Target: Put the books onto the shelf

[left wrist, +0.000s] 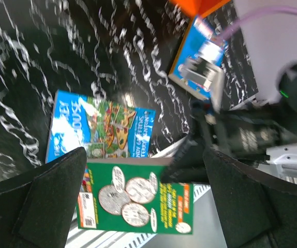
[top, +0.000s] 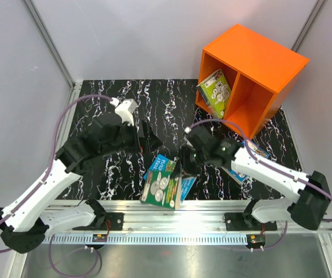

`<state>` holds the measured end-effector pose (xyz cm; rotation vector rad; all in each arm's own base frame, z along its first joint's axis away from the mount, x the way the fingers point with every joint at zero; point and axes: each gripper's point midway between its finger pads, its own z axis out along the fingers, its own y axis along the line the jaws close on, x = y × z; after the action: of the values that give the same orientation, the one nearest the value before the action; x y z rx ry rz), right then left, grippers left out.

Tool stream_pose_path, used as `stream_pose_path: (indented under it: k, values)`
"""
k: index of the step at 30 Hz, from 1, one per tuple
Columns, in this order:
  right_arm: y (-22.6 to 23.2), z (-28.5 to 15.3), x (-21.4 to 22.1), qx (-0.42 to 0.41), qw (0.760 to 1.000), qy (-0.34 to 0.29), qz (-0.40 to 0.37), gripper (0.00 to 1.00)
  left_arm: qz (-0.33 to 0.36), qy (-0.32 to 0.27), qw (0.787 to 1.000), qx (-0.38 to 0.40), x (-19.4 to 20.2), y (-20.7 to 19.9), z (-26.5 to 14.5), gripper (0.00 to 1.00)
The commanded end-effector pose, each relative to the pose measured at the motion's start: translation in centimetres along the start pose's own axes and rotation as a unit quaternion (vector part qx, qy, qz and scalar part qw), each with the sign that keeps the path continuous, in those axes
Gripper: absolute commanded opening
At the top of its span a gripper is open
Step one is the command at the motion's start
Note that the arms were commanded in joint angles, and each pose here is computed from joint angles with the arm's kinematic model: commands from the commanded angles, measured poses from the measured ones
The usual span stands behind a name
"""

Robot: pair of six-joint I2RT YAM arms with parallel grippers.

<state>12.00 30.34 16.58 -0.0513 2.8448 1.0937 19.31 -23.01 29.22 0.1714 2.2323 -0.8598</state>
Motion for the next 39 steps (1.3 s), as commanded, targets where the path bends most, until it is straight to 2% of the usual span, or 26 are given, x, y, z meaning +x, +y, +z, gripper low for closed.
stream_pose_path:
  k: [1,3,6,13,17,24,27,28,31,32,35,38,39]
  values:
    - [2.1,-2.2,-3.8,0.011,1.0,-0.02,-0.007,0.0,0.076,0.012,0.995,-0.061,-0.1,0.6,-1.0,0.99]
    - [3.3,-2.8,-5.7,0.001,0.999,-0.032,-0.01,0.0,0.094,0.009,0.994,-0.058,-0.6,-1.1,-1.5,0.99]
    - [2.7,-2.4,-7.8,0.015,1.0,-0.026,0.007,0.0,0.131,0.023,0.988,-0.083,0.4,-2.5,-1.1,0.99]
    - [4.2,-2.5,-10.1,0.013,1.0,-0.015,0.004,0.0,0.229,0.061,0.959,-0.157,3.9,-3.8,1.7,0.99]
    - [4.8,-3.1,-10.6,0.002,1.0,-0.015,0.012,0.0,0.265,0.102,0.942,-0.179,6.0,-3.4,4.3,0.99]
    - [5.6,-4.6,-11.5,-0.024,0.999,-0.015,0.036,0.0,0.308,0.142,0.911,-0.234,8.0,-1.0,6.5,0.98]
    - [5.6,-5.0,-11.5,-0.026,0.999,-0.009,0.037,0.0,0.316,0.149,0.908,-0.234,8.4,-1.0,7.0,0.82]
    - [5.4,-5.1,-11.5,-0.024,0.999,-0.008,0.037,0.0,0.322,0.153,0.903,-0.239,8.5,-0.7,7.3,0.7]
    - [5.0,-5.4,-11.5,-0.022,0.999,-0.005,0.04,0.0,0.336,0.153,0.894,-0.253,8.3,-0.6,7.8,0.49]
    - [4.8,-5.5,-11.7,-0.022,0.999,-0.005,0.044,0.0,0.341,0.154,0.891,-0.259,8.1,-0.4,7.8,0.35]
    - [4.5,-5.7,-11.9,-0.022,0.999,-0.002,0.048,0.0,0.354,0.147,0.886,-0.262,7.5,-0.8,8.2,0.15]
    - [4.3,-5.9,-12.0,-0.023,0.999,-0.002,0.048,0.0,0.358,0.136,0.889,-0.252,6.7,-1.8,8.5,0.0]
    - [4.2,-6.2,-12.2,-0.022,0.998,-0.004,0.051,0.0,0.362,0.134,0.888,-0.25,6.4,-2.0,8.6,0.0]
